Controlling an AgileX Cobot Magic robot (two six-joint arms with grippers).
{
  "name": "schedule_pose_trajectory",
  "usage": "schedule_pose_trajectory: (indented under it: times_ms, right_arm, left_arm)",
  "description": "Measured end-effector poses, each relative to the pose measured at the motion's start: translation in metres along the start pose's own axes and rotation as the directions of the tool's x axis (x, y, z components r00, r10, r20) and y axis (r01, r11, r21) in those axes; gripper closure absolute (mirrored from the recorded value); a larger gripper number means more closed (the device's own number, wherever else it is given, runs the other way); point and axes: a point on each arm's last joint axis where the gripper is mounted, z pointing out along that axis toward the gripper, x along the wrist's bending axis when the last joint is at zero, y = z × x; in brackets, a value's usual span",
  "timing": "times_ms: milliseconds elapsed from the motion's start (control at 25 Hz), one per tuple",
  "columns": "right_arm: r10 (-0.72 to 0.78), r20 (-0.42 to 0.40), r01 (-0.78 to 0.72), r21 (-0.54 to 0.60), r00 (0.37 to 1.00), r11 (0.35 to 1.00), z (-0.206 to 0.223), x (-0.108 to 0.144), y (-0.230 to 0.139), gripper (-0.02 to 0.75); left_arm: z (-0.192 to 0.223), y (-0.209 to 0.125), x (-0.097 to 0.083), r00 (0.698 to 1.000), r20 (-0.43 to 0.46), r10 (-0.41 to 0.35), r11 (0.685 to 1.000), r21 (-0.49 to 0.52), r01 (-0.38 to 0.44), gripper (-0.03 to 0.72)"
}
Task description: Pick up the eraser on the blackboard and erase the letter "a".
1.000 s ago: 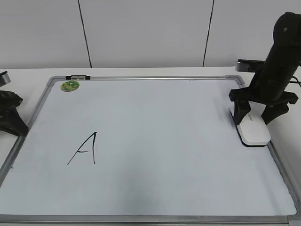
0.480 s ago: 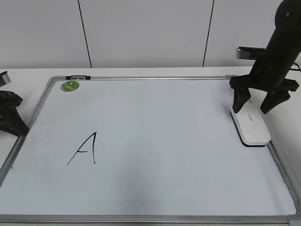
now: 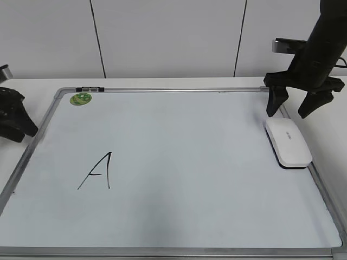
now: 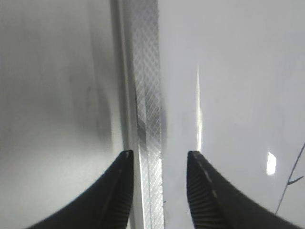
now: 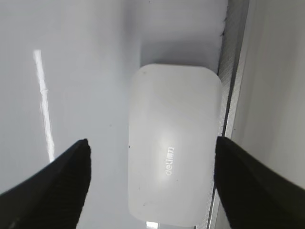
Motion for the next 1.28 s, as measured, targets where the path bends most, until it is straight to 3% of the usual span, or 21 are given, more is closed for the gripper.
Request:
schedule_pose_trajectory:
  times_ms: [160, 360, 600, 840, 1080, 1280]
  right_arm:
    - [-0.001, -0.002, 0.001, 0.000, 1.000, 1.000, 0.000, 0.000, 0.000, 0.141]
    - [-0.003, -0.007, 0.003, -0.008, 1.000, 1.000, -0.004, 0.001, 0.000, 0.141]
    - [-0.015, -0.026, 0.012, -0.092, 1.000, 0.996, -0.041, 0.008, -0.006, 0.143]
    - [-0.041, -0.024, 0.034, -0.238, 0.999, 0.971, -0.108, 0.018, -0.025, 0.144]
    - [-0.071, -0.015, 0.060, -0.379, 0.997, 0.924, -0.174, 0.029, -0.057, 0.145]
    - [-0.089, -0.009, 0.074, -0.480, 0.996, 0.874, -0.218, 0.035, -0.086, 0.145]
  left_arm:
    - [-0.018, 0.014, -0.008, 1.000, 0.002, 0.015, 0.999, -0.036, -0.015, 0.276]
    - [-0.049, 0.019, -0.022, 0.999, -0.043, 0.004, 0.996, -0.093, -0.008, 0.260]
    - [-0.101, 0.008, -0.054, 0.987, -0.162, 0.026, 0.985, -0.166, -0.053, 0.257]
    - [-0.140, -0.010, -0.105, 0.957, -0.272, 0.098, 0.964, -0.214, -0.159, 0.257]
    - [-0.189, -0.044, -0.165, 0.933, -0.320, 0.161, 0.907, -0.325, -0.268, 0.257]
    - [-0.220, -0.088, -0.200, 0.920, -0.332, 0.206, 0.860, -0.387, -0.333, 0.261]
